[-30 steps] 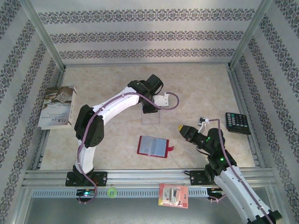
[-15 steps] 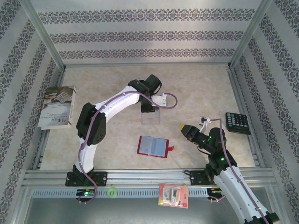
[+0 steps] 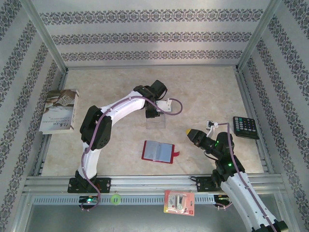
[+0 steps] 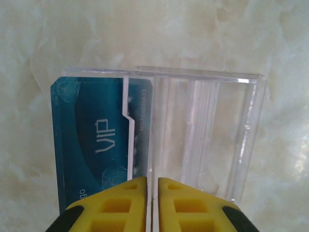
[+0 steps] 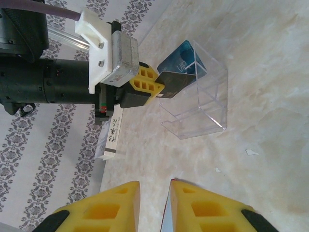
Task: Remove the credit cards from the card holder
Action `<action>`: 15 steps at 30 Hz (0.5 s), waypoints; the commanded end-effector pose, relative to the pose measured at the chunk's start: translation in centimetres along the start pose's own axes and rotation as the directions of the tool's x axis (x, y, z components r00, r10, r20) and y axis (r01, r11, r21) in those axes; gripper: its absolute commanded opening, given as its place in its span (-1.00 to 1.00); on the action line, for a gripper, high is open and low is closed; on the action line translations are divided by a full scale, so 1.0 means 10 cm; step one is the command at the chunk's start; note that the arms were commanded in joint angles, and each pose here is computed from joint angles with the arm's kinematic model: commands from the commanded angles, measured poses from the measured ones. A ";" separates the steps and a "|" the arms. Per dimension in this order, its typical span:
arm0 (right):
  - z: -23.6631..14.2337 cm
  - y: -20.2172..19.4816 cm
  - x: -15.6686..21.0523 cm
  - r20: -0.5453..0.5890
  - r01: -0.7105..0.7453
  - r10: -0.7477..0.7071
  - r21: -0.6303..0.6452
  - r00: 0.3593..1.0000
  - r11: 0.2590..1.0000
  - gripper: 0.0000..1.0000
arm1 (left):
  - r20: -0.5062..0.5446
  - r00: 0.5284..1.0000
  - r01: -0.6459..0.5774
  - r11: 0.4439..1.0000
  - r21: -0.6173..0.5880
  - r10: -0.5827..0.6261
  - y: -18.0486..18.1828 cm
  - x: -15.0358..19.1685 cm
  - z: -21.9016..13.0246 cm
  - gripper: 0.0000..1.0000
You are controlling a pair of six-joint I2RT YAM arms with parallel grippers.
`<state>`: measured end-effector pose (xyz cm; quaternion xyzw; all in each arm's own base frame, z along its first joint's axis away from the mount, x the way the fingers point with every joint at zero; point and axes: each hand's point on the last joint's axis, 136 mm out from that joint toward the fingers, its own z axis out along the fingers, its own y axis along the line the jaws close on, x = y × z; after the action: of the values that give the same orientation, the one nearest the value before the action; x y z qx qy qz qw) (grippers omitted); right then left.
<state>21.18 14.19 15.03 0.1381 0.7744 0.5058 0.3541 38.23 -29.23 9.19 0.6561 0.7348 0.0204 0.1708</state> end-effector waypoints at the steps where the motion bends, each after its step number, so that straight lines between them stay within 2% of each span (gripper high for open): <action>1: -0.01 -0.01 0.02 -0.008 -0.016 0.015 -0.008 1.000 1.000 -0.50 | 0.021 0.999 0.044 0.994 -0.105 -0.042 0.24 -0.01 -0.08 -0.55; 3: -0.01 0.00 0.03 -0.008 -0.017 0.017 -0.011 1.000 1.000 -0.48 | 0.040 0.997 0.079 0.980 -0.182 -0.073 0.40 -0.06 -0.18 -0.42; 6: -0.02 0.01 0.02 -0.003 -0.019 0.019 -0.013 1.000 1.000 -0.47 | 0.094 0.990 0.127 0.954 -0.270 -0.105 0.59 -0.14 -0.42 -0.40; 10: -0.01 -0.02 0.05 -0.020 -0.012 0.012 -0.001 1.000 1.000 -0.40 | 0.260 0.955 0.238 0.885 -0.401 -0.139 0.85 -0.31 -0.99 -0.36; 12: 0.00 -0.04 0.09 -0.039 0.002 -0.001 0.007 0.999 1.000 -0.32 | 0.398 0.902 0.349 0.821 -0.452 -0.165 0.96 -0.37 -1.40 -0.27; 14: 0.03 -0.05 0.16 -0.073 0.027 -0.025 0.028 0.997 0.999 -0.24 | 0.570 0.800 0.493 0.748 -0.444 -0.189 0.99 -0.40 -1.86 0.01; 15: 0.04 -0.06 0.20 -0.094 0.047 -0.042 0.043 0.995 0.998 -0.19 | 0.634 0.747 0.545 0.729 -0.414 -0.199 0.96 -0.40 -2.03 0.23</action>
<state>20.71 14.64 14.11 0.1314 0.7873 0.4995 0.3366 41.70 -28.54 22.96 0.5017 0.7492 0.0662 0.4273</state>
